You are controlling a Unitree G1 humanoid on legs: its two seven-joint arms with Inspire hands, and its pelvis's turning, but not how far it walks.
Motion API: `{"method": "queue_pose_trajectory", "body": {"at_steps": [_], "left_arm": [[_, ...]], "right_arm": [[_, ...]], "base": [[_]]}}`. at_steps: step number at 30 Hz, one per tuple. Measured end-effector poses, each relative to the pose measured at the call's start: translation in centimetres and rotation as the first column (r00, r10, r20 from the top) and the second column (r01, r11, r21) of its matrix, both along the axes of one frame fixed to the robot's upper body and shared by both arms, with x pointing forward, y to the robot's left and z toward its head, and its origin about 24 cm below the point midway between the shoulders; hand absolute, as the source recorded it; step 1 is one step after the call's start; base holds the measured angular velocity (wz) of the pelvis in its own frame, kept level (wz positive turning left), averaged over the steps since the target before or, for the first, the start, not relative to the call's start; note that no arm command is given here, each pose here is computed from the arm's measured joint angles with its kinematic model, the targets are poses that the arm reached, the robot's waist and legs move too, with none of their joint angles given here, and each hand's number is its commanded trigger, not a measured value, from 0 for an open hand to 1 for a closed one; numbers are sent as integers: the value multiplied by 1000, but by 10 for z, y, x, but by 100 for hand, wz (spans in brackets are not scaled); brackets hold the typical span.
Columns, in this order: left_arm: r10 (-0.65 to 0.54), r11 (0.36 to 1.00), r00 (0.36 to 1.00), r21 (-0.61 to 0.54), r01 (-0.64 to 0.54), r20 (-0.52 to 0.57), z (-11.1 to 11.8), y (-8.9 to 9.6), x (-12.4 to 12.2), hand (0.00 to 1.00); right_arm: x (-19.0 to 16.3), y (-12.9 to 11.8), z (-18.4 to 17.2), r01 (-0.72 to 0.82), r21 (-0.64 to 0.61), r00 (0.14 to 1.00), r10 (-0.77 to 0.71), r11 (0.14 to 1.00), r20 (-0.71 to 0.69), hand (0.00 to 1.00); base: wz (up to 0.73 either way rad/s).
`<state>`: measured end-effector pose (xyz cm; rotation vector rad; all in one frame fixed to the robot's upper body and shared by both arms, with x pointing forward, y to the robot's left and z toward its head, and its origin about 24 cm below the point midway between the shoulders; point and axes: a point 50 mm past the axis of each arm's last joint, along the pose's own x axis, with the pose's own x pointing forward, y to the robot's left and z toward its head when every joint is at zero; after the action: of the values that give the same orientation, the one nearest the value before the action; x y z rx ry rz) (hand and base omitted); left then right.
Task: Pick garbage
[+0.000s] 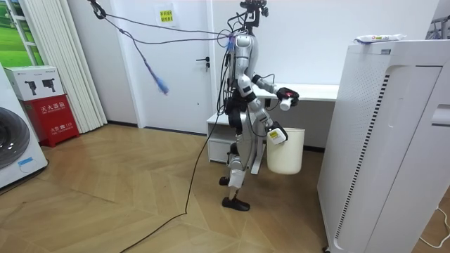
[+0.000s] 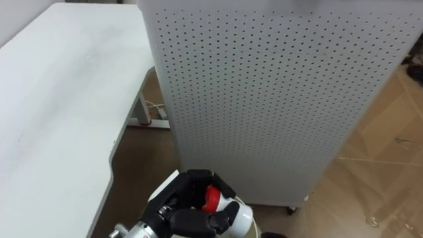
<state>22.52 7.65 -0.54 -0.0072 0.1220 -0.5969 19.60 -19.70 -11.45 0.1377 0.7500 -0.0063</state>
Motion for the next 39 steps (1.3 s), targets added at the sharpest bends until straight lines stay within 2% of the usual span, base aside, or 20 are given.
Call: {"method": "queue_pose_trajectory", "body": {"at_steps": [1,2,8,12,39], "left_arm": [[-2,1000,1000,2,2,-6,-1,0,-1,1],[-3,1000,1000,7,3,-19,-4,1,-2,0],[-13,998,994,53,19,-108,-22,6,-7,0],[-19,998,992,63,27,-128,-27,8,-9,0],[-75,994,982,61,87,-171,-35,0,-22,0]], "right_arm": [[0,-1,0,2,-1,1000,-2,1000,2,100],[1,-2,1,4,-4,1000,-4,1000,5,100],[1,-6,2,11,-15,1000,-11,1000,9,100],[3,-7,3,13,-19,1000,-13,1000,14,100],[-2,-6,-1,33,-41,999,-34,999,-11,100]], "base": [[0],[0],[0],[-3],[-1]]}}
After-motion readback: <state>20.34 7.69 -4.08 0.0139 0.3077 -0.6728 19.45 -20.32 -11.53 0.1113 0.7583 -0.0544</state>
